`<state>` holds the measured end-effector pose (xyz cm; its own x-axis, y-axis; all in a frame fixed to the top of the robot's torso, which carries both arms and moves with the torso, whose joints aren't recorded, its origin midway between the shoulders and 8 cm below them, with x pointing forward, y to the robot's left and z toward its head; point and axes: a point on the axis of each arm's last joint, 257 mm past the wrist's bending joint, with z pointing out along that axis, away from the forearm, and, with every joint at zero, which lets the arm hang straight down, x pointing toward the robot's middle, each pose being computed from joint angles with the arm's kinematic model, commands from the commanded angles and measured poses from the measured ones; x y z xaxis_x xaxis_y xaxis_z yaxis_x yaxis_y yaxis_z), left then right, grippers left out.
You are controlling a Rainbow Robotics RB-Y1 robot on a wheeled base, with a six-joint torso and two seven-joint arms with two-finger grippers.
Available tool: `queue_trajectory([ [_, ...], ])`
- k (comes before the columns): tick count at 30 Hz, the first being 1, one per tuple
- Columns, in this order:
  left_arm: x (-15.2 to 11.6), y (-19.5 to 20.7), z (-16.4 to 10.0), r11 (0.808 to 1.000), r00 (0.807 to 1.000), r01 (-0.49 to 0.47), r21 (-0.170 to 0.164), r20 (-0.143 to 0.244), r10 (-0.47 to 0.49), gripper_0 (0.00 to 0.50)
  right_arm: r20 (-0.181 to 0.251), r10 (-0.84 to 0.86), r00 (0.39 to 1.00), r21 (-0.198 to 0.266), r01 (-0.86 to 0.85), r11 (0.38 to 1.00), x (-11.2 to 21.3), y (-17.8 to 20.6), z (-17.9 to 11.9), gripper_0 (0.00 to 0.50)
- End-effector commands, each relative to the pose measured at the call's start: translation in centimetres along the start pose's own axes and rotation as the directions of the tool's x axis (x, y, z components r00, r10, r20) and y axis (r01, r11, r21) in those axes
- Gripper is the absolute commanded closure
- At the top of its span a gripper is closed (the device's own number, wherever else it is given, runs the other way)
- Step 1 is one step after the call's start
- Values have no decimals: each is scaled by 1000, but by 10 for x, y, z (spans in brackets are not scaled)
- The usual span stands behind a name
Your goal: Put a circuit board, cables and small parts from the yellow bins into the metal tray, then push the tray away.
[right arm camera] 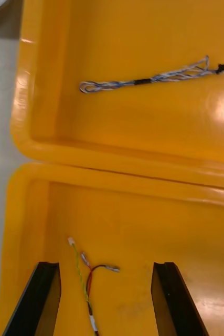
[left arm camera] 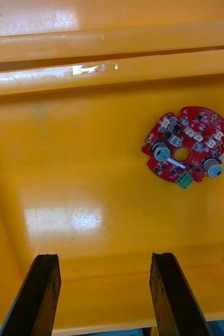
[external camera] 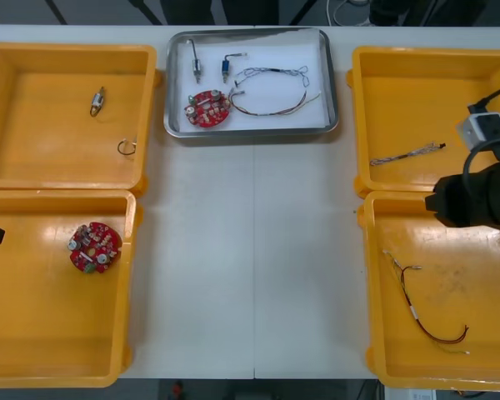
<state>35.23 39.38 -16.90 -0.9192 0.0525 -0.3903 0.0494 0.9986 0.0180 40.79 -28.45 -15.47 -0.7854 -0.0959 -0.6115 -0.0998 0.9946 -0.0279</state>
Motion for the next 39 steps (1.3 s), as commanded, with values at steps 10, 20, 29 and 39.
queue_trajectory([
  [10, -4, 7, -10, 999, 998, -47, -22, 30, 48, 0, -75, 176, 981, 114, -167, 979, 65, -74, -17, 0],
  [20, -4, 7, -10, 999, 998, -47, -22, 30, 48, 0, -110, 218, 970, 124, -205, 971, 79, -79, -14, 0],
  [29, -4, 7, -10, 999, 998, -47, -22, 30, 48, 0, -115, 210, 971, 71, -203, 977, 73, -63, -14, 0],
  [39, -4, 7, -10, 999, 998, -47, -22, 30, 48, 0, -117, 213, 970, 81, -205, 975, 74, -67, -14, 0],
])
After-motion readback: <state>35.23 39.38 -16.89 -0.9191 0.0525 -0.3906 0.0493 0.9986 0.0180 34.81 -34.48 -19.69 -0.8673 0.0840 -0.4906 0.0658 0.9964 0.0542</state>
